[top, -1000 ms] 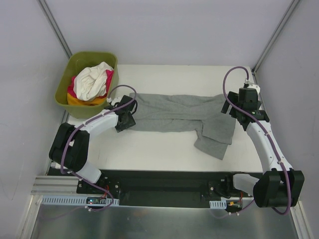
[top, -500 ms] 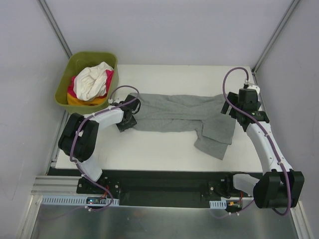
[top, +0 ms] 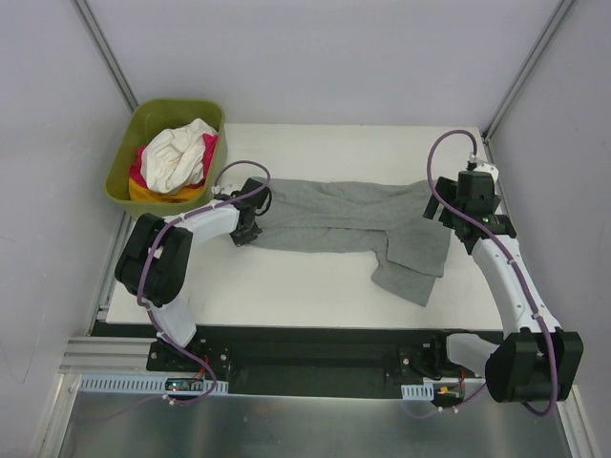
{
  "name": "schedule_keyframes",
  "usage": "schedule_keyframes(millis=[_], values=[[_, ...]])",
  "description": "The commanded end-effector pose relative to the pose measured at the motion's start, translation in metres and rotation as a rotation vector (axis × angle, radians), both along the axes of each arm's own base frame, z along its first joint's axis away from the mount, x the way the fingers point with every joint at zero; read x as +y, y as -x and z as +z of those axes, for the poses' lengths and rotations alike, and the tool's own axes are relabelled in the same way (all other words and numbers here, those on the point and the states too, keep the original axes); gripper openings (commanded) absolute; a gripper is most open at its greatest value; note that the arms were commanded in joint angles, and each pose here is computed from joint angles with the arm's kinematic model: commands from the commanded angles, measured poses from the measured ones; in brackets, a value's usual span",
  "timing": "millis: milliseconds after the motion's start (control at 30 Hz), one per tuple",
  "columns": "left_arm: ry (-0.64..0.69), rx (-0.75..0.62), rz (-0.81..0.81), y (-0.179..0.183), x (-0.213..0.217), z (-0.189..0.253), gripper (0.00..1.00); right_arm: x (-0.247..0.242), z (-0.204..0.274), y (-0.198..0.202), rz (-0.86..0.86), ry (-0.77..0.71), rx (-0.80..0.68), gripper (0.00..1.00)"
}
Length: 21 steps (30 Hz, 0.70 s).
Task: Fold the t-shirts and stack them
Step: Flatten out the tshirt
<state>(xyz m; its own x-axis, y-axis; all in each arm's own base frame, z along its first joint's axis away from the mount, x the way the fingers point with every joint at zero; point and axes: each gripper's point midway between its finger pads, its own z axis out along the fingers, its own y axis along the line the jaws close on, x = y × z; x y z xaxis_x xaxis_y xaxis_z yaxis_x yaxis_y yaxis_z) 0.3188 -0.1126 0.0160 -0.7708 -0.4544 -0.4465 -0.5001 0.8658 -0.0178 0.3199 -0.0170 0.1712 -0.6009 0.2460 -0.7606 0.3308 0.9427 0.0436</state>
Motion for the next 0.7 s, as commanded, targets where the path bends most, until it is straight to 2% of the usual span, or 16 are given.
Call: schedule_keyframes(millis=[0, 200, 433, 667], values=[[-0.035, -0.012, -0.058, 0.01, 0.002, 0.009, 0.0, 0.004, 0.011, 0.005, 0.006, -0.027, -0.04, 0.99], [-0.027, -0.074, -0.144, 0.016, -0.013, 0.032, 0.0, 0.019, -0.002, 0.03, 0.023, -0.122, 0.006, 1.0], [-0.009, -0.137, -0.198, 0.019, -0.024, 0.054, 0.0, 0.041, -0.04, 0.088, 0.048, -0.197, 0.201, 1.0], [-0.001, -0.164, -0.219, 0.02, -0.028, 0.064, 0.0, 0.044, -0.079, 0.141, -0.082, -0.238, 0.37, 1.0]])
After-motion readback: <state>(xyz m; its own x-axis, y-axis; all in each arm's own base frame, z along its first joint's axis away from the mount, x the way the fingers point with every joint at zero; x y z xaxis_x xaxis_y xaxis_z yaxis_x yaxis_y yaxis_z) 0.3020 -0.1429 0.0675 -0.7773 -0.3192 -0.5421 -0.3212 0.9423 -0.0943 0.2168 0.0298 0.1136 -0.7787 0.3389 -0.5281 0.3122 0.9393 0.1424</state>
